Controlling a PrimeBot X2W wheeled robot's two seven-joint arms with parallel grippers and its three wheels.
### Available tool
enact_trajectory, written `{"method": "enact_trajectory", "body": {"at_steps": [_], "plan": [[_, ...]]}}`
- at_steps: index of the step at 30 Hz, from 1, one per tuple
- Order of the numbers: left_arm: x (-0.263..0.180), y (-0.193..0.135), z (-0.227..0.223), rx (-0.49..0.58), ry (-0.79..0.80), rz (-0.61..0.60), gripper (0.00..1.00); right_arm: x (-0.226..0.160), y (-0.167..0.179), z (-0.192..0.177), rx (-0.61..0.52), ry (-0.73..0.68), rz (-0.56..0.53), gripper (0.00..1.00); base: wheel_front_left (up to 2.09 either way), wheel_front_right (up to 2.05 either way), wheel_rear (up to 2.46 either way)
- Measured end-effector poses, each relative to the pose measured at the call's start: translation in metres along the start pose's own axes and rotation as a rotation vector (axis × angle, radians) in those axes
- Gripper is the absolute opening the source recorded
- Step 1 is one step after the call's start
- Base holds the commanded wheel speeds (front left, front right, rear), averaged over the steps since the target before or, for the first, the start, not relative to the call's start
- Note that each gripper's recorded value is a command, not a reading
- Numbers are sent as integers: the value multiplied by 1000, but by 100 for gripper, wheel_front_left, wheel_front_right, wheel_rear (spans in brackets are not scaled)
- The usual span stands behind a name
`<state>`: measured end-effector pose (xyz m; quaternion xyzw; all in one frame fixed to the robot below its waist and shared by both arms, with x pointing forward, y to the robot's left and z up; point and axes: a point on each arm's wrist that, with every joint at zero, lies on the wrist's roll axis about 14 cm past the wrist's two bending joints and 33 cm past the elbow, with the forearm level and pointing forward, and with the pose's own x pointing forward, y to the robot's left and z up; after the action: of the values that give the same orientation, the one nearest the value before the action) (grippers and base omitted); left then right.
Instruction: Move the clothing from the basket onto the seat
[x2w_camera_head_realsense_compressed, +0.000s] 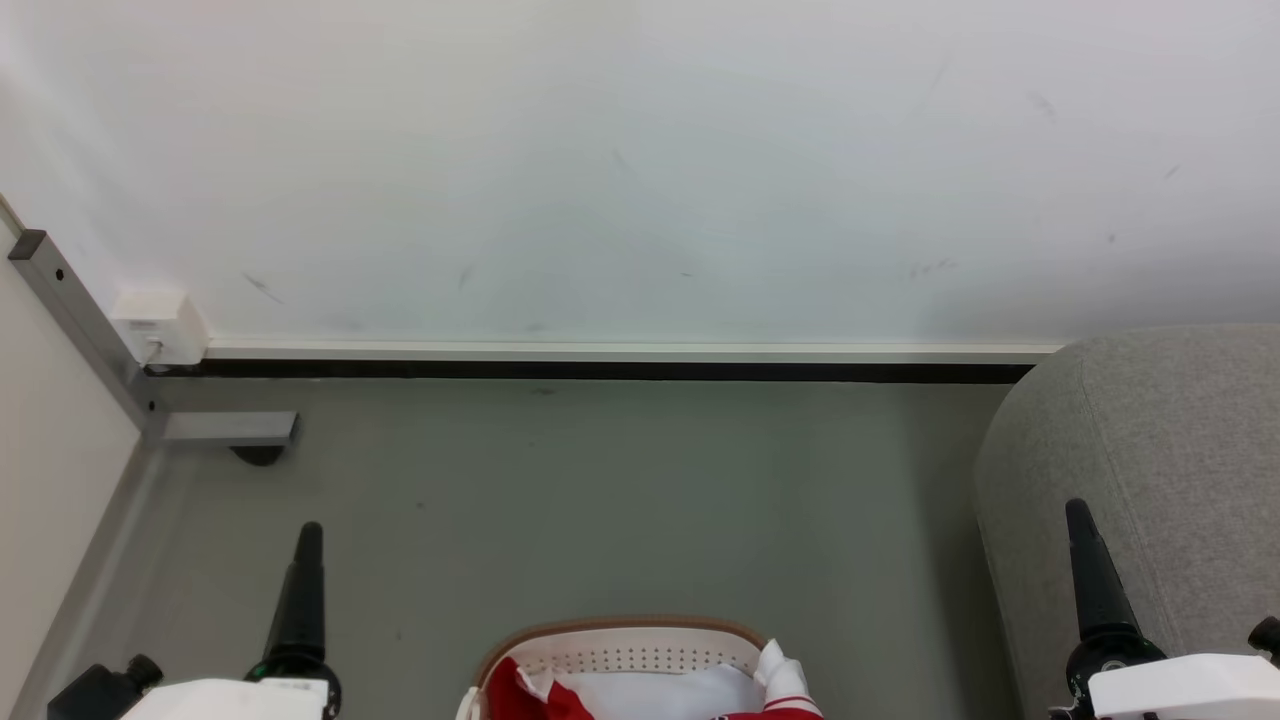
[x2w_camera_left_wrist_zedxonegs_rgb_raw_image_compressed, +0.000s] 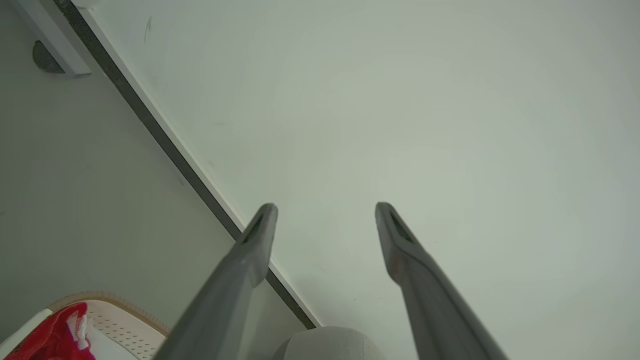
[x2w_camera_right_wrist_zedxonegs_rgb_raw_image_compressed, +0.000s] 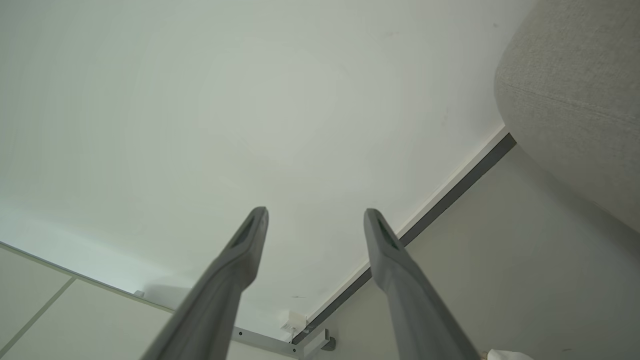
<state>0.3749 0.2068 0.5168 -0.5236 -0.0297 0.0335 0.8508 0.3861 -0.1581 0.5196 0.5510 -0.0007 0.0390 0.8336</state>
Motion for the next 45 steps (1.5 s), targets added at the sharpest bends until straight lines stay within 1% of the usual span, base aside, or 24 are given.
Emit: {"method": "enact_trajectory", "body": {"at_steps": [3,7,14,20,26,32,45], "plan": [[0,-3,-1,99,5,-11,100,0,2,4,-64,-13,6,100,0,0,0],[-1,-9,-3,200,3,-25,100,0,0,7,-168,-22,4,100,0,0,0],[-5,-12,-2,348,-11,-34,100,-3,4,-1,-331,-1,25,100,0,0,0],[-6,-13,-5,485,-3,-45,100,-4,11,-6,-430,6,53,100,0,0,0],[-7,-15,-6,578,-12,-50,100,-6,15,-12,-533,16,77,100,0,0,0],[-8,-18,-5,663,-24,-62,100,-7,20,-13,-599,8,99,100,0,0,0],[-11,-27,-5,803,-54,-99,100,-9,30,-16,-718,-8,146,100,0,0,0]]}}
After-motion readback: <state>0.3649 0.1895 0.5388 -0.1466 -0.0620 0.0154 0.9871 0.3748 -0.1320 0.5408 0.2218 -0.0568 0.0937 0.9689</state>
